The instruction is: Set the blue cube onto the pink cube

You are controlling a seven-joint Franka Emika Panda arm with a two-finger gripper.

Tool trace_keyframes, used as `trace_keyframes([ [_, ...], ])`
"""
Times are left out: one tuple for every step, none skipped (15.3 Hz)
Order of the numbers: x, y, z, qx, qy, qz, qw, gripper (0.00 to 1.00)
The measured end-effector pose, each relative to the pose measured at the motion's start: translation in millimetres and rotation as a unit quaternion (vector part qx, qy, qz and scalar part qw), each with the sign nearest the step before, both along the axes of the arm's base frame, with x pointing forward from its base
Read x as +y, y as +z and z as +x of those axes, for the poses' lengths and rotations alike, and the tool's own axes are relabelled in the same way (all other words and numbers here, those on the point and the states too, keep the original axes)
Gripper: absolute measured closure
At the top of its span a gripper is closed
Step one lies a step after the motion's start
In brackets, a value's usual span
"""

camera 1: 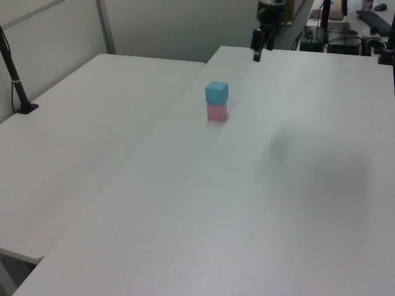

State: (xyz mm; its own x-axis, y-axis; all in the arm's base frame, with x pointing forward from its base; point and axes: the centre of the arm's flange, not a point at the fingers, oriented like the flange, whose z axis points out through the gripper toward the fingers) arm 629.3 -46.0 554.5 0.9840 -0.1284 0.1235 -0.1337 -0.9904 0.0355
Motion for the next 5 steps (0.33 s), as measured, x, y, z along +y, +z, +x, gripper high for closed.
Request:
trace_keyframes([
  [-5.1,6.2,-12.9,0.015,0.000,0.000,0.9999,0.00],
  [-11.3,13.3,-24.7,0.025,-0.003,0.002,0.9997,0.00],
  [-18.8,22.0,-37.6,0.033,-0.007,0.007,0.9994,0.00],
  [-30.8,41.0,-61.0,0.036,-0.013,0.015,0.9992,0.00],
  [-34.4,48.2,-69.5,0.034,-0.016,0.017,0.9991,0.00],
])
